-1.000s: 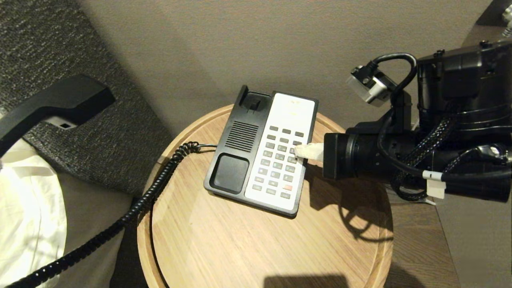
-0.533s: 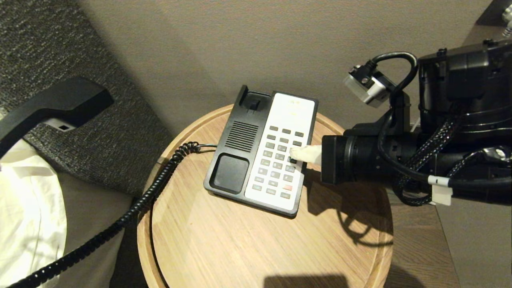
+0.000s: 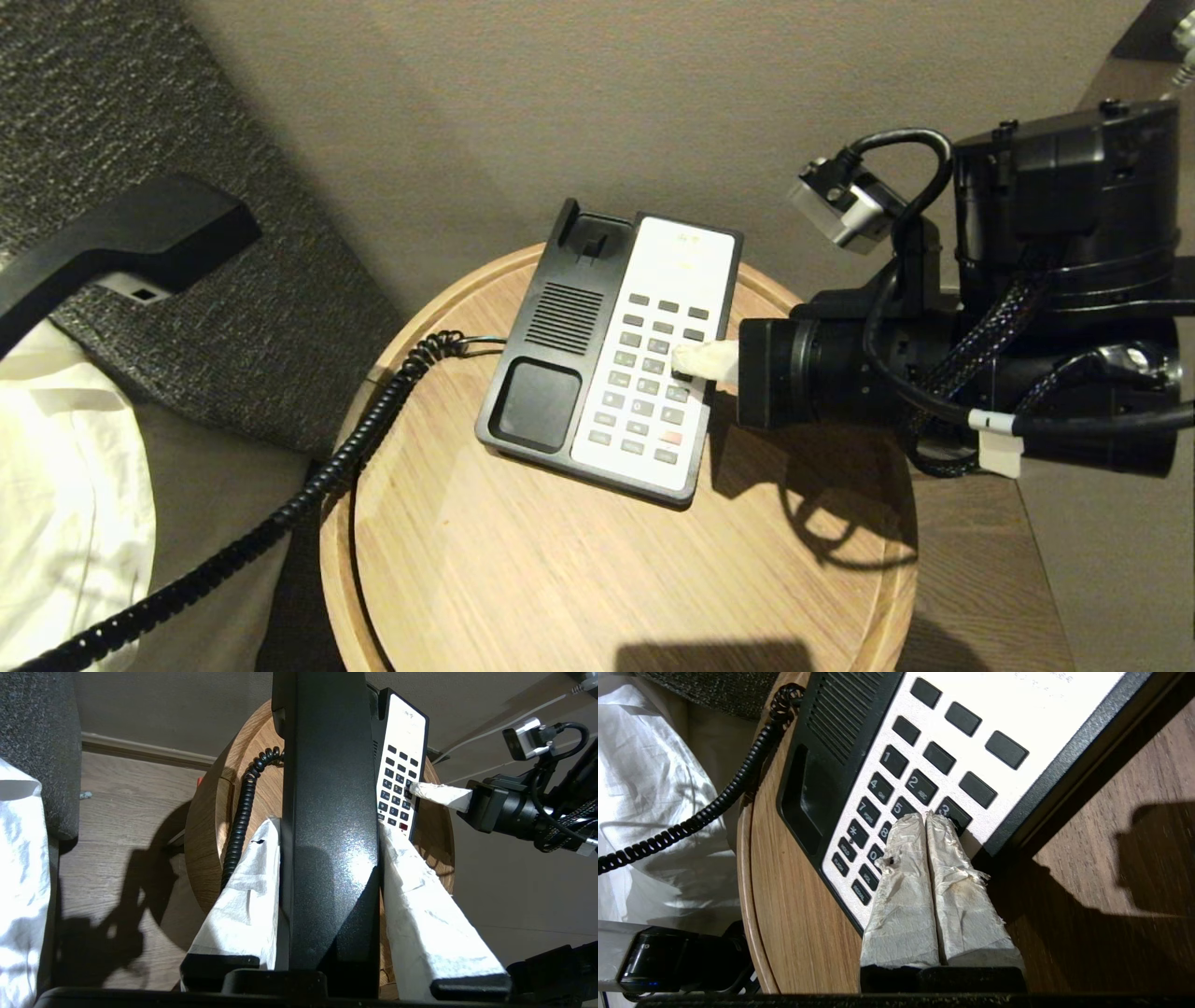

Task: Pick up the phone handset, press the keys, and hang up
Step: Dial the number

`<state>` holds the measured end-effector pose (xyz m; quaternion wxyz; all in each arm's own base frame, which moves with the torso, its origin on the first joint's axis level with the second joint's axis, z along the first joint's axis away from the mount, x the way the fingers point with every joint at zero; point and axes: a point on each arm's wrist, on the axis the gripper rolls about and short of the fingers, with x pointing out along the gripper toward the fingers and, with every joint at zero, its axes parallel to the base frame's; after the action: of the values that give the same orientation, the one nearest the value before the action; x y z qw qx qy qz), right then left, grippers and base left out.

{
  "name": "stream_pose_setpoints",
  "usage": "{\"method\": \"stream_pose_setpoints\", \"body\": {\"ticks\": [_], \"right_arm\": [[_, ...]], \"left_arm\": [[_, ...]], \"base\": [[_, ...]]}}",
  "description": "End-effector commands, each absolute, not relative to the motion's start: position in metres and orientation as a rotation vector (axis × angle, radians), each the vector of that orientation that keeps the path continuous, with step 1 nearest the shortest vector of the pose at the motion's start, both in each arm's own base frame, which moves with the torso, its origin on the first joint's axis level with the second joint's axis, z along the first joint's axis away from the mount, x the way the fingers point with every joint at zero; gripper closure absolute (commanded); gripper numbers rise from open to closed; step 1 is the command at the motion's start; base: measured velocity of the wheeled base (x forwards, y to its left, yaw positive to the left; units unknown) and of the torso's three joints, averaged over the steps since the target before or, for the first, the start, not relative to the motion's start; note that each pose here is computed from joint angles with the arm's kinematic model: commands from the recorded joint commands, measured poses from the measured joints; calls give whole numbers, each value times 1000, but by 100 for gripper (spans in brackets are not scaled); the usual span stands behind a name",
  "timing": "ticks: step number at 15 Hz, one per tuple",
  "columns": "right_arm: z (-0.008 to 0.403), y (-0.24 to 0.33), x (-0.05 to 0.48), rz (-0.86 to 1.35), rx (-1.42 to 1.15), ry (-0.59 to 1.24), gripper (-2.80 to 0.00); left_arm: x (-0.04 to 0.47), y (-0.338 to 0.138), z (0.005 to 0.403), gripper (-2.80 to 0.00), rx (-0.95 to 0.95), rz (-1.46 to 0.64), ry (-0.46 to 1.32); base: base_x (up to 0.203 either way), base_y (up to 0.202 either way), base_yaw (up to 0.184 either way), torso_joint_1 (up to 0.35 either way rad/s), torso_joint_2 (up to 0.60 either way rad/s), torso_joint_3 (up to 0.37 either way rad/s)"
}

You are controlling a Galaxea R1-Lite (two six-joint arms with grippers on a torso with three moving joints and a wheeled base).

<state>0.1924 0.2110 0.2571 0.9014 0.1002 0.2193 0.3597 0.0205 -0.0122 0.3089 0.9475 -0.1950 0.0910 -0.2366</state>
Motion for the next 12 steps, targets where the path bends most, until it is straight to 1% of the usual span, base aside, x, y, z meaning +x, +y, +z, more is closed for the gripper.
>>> {"method": "stream_pose_setpoints", "body": {"ticks": [1,12], "right_arm": [[254,211,193,739,205,464,0],[239,215,197,729,181,501,0]], "left_arm": [[21,-13,309,0,-396,-478,188],[20,-11,308,0,-399,-481,185]], "base": [[0,0,0,0,0,0],[0,0,0,0,0,0]]}}
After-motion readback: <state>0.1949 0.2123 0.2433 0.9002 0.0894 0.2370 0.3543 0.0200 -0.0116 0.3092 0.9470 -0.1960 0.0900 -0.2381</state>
